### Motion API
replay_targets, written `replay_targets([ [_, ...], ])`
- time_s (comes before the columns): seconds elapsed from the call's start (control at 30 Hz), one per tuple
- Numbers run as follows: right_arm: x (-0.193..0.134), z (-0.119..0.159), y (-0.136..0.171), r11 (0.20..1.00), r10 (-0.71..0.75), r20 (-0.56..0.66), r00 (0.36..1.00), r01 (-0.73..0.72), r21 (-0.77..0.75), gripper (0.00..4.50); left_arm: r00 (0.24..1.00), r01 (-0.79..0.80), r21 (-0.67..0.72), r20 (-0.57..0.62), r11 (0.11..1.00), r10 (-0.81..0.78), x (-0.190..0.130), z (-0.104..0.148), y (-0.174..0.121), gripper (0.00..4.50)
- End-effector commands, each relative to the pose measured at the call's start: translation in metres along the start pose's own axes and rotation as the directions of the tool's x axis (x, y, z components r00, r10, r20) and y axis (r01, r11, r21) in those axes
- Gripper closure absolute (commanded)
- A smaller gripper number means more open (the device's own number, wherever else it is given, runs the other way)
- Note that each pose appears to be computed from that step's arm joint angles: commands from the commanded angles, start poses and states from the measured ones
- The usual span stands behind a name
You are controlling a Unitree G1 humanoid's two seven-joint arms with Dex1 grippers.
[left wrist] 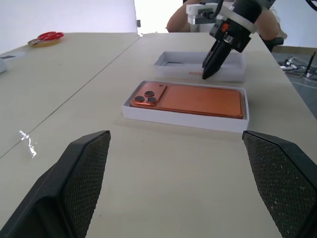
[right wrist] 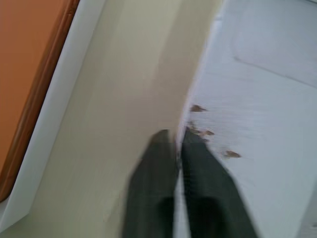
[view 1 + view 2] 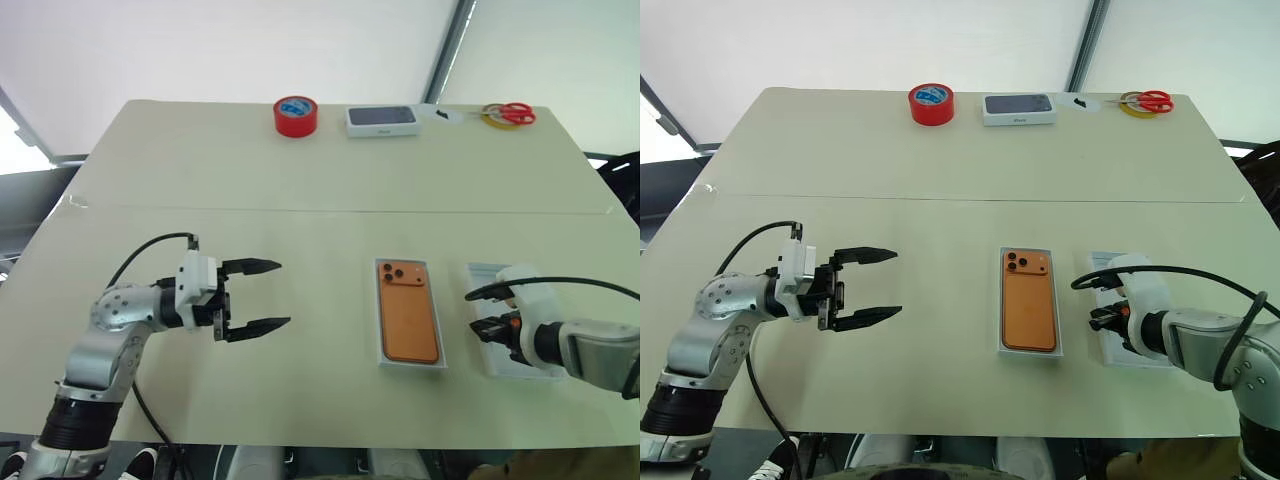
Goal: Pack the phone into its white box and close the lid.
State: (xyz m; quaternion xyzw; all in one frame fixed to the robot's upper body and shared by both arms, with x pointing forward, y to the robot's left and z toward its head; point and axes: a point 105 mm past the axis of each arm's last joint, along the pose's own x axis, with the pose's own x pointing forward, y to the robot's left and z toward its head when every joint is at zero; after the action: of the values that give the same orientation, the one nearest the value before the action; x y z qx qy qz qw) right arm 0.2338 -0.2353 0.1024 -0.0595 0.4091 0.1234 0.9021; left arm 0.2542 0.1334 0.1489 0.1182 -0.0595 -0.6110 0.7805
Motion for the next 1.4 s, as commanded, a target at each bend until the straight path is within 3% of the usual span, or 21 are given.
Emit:
replay_targets([
  [0.03,0.003,0.000,0.008,1.000,0.019,-0.004,1.000,-0.019,-0.003,4.44,1.000,0.005,0.017,0.013,1.000,-0.006,0.003,0.006,-0.003,0.00],
  [0.2,0.006,0.016,0.006,0.999,-0.006,0.062,0.998,0.003,0.048,4.44,1.000,-0.016,0.024,0.017,1.000,0.015,0.003,0.008,0.001,0.00],
  [0.43,0.000,0.088,0.001,0.998,-0.035,0.379,0.925,0.011,0.066,4.44,0.995,-0.096,0.023,0.033,0.995,0.095,0.008,0.007,0.012,0.00],
  [0.53,-0.002,0.120,0.028,0.984,0.112,0.554,0.825,-0.171,0.056,4.44,0.989,-0.140,0.020,0.041,0.990,0.140,0.010,0.006,0.017,0.00],
  [0.7,-0.013,0.145,0.077,0.845,0.359,0.697,0.621,-0.533,0.040,4.44,0.982,-0.177,-0.023,0.058,0.984,0.178,0.012,0.007,0.023,0.00],
  [0.8,-0.023,0.150,0.100,0.704,0.473,0.723,0.504,-0.709,0.033,4.50,0.979,-0.187,-0.048,0.071,0.981,0.190,0.014,0.008,0.025,0.91],
  [0.97,-0.031,0.127,0.125,0.507,0.604,0.673,0.427,-0.857,0.089,4.50,0.975,-0.202,-0.049,0.083,0.978,0.206,0.019,0.011,0.026,3.62],
  [1.03,-0.034,0.106,0.137,0.426,0.681,0.605,0.413,-0.895,0.133,4.50,0.974,-0.206,-0.042,0.086,0.978,0.208,0.023,0.011,0.026,4.43],
  [1.23,-0.041,0.077,0.151,0.283,0.760,0.560,0.330,-0.944,0.172,4.50,0.973,-0.208,-0.048,0.091,0.977,0.211,0.030,0.010,0.025,4.43],
  [1.4,-0.036,0.061,0.152,0.273,0.794,0.501,0.344,-0.939,0.211,4.50,0.977,-0.185,-0.059,0.098,0.981,0.190,0.038,0.008,0.019,4.43],
])
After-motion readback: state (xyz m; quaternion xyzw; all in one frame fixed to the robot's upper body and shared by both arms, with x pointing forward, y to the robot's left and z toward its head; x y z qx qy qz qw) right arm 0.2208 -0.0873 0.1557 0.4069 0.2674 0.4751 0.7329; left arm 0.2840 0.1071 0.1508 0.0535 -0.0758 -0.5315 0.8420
